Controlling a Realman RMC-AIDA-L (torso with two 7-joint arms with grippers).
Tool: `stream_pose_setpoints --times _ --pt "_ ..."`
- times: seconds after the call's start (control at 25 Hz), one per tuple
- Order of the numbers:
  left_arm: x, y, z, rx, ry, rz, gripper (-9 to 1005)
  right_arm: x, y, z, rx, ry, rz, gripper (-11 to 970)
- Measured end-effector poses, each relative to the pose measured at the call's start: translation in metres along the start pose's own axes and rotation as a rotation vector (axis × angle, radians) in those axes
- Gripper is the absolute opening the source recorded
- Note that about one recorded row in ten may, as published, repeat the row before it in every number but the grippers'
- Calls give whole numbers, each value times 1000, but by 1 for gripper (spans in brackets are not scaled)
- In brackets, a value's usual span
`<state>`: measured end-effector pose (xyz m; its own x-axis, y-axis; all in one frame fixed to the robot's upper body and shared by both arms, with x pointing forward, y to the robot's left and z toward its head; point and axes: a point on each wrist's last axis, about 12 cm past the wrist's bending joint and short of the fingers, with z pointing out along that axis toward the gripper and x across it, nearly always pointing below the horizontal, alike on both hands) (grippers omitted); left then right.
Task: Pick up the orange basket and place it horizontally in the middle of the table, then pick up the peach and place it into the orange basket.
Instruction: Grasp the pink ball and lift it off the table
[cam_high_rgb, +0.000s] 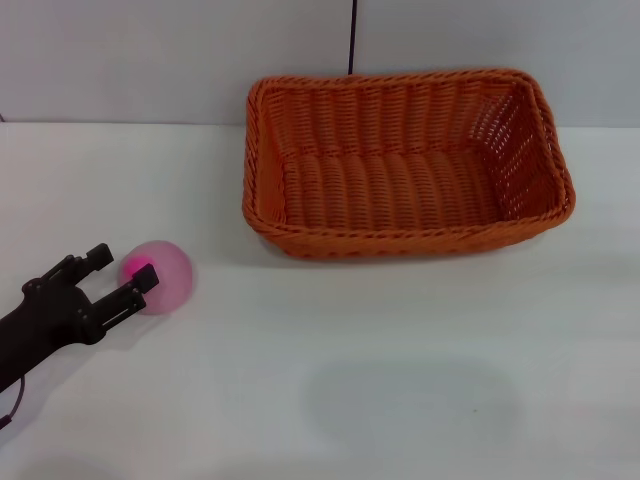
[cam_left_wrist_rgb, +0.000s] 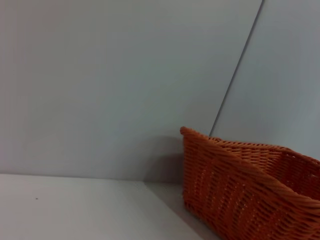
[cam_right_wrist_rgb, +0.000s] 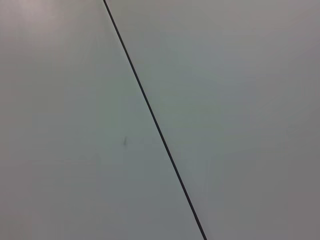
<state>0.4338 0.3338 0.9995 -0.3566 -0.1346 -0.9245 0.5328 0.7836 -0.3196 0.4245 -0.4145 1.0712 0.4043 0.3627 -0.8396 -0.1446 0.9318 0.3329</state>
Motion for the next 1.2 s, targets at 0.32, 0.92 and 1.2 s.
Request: stream_pose_setpoints --times 0.32,0.92,1.2 --pt "3 0 -2 -10 10 -4 659 1 0 -2 6 4 6 423" --pt "6 -2 3 -11 24 -10 408 1 0 -8 19 9 9 423" --pt "6 -3 9 -9 35 -7 325 1 -1 -10 24 11 9 423"
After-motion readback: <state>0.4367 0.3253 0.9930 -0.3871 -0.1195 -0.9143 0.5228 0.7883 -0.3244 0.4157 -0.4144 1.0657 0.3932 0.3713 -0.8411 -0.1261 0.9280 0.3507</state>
